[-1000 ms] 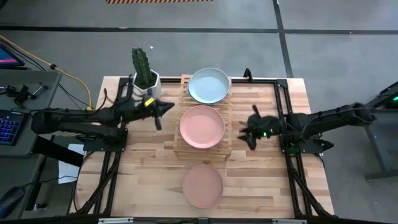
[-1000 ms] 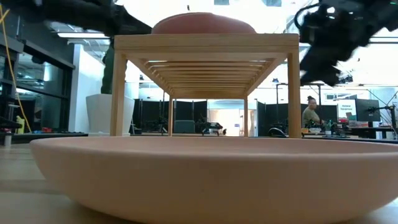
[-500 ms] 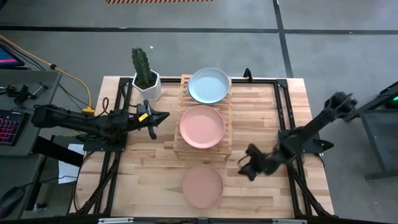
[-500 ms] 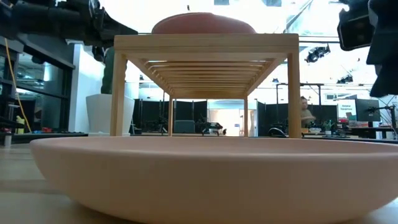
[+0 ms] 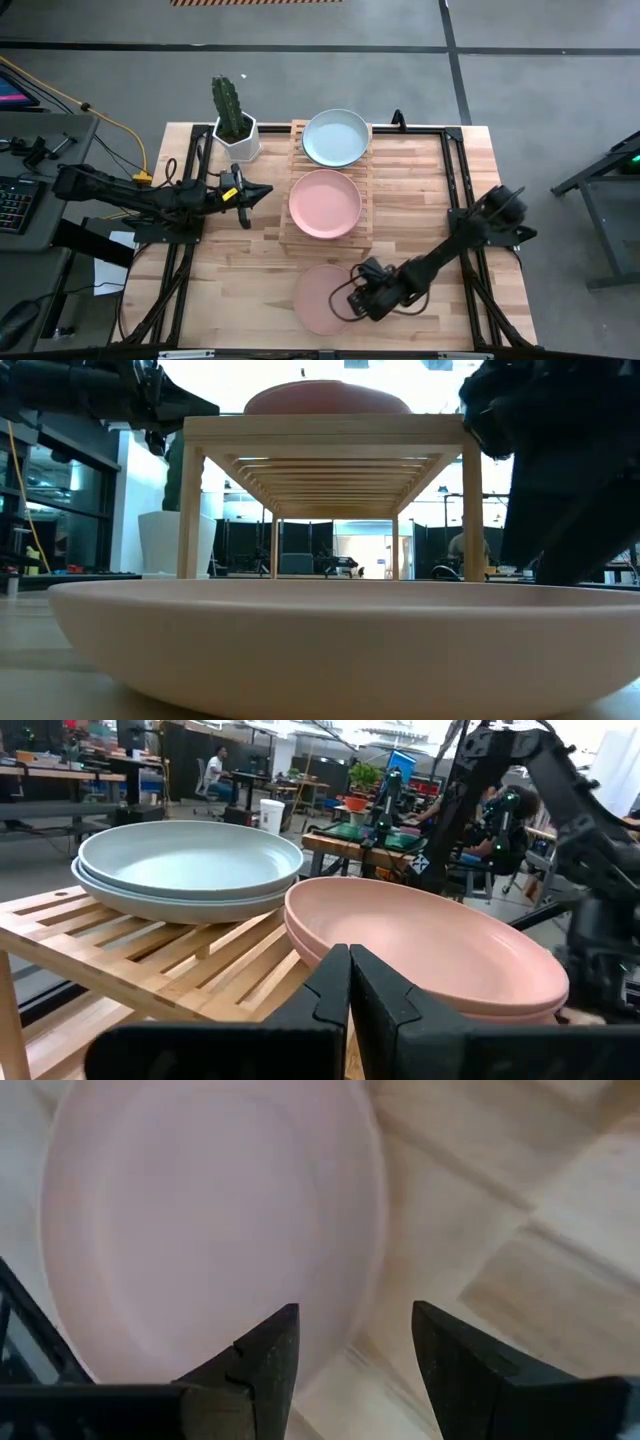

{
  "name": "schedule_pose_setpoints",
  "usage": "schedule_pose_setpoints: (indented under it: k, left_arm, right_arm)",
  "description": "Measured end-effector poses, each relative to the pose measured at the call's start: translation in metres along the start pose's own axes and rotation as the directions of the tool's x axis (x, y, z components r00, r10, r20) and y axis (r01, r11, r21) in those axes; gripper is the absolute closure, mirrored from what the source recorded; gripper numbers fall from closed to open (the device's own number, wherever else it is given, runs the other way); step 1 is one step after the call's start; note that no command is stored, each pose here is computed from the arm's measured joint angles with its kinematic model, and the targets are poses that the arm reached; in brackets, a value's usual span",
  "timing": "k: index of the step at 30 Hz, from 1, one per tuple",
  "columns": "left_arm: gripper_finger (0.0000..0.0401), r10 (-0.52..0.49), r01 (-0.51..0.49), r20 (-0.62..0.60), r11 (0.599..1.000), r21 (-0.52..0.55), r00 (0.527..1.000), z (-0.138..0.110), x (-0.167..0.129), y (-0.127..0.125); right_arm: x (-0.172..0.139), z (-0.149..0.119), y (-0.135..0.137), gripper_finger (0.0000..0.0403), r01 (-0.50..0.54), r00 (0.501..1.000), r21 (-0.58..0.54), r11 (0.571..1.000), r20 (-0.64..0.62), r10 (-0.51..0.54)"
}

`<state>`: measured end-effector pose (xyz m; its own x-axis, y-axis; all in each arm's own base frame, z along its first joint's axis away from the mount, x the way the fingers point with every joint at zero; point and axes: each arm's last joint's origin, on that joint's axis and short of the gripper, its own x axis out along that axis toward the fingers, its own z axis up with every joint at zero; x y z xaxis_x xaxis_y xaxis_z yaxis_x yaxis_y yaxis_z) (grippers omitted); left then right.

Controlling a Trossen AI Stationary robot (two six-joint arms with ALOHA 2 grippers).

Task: Place and stack plates onto a shelf
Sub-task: Stack the light brown plate on the brown plate on the shelf

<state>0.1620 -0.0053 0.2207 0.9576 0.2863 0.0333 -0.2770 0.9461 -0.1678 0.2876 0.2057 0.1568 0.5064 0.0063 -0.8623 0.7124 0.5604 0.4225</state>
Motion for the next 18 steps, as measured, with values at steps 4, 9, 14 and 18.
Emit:
schedule_pose_setpoints:
  k: [4, 9, 14, 18]
  left_arm:
    - [0.0401, 0.000, 0.000, 0.001, 1.000, 0.000, 1.000, 0.000, 0.000, 0.000]
    - [0.0401, 0.000, 0.000, 0.001, 1.000, 0.000, 1.000, 0.000, 0.000, 0.000]
    - [0.0401, 0.000, 0.000, 0.001, 1.000, 0.001, 1.000, 0.000, 0.000, 0.000]
    - [0.0401, -0.001, 0.001, 0.001, 1.000, 0.000, 1.000, 0.000, 0.000, 0.000]
  right_arm:
    - [0.016, -0.005, 0.008, 0.0226, 0.034, 0.999, 0.030, 0.999, -0.001, -0.034]
    - [0.026, -0.008, 0.005, 0.0227, 0.066, 0.998, 0.051, 0.997, -0.003, -0.066]
    - [0.024, -0.009, -0.002, 0.0282, 0.132, 0.991, 0.002, 0.991, -0.001, -0.132]
    - [0.021, -0.011, -0.007, 0.0380, 0.179, 0.984, -0.090, 0.980, 0.000, -0.179]
